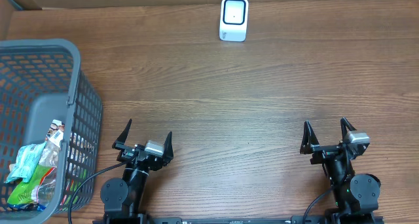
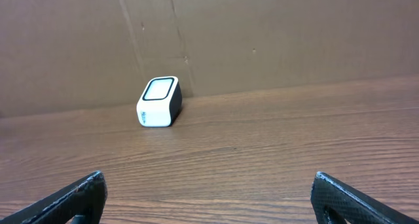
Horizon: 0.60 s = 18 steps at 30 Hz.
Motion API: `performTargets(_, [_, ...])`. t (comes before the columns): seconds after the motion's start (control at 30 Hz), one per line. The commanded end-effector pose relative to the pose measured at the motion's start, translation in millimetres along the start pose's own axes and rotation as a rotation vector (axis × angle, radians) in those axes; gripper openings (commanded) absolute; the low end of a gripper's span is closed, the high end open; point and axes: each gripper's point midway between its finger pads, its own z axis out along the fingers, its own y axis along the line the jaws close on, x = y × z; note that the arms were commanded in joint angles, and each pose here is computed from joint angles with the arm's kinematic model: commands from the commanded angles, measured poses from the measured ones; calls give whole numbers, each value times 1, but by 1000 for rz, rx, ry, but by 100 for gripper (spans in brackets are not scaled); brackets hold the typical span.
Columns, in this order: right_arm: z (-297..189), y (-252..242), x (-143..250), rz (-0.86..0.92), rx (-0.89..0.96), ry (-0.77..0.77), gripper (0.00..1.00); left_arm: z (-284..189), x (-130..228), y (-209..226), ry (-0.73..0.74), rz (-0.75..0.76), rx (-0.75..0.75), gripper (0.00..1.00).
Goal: Scan the item barcode
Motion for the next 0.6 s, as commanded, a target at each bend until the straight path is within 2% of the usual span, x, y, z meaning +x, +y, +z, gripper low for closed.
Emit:
performTargets(0.0, [0,-3,2,-1,19,-4,100,0,-2,-2,-12,21,10,100])
performTargets(0.57, [0,-1,-9,-6,11,-44,100,0,-4,-4,-24,-5,21,100])
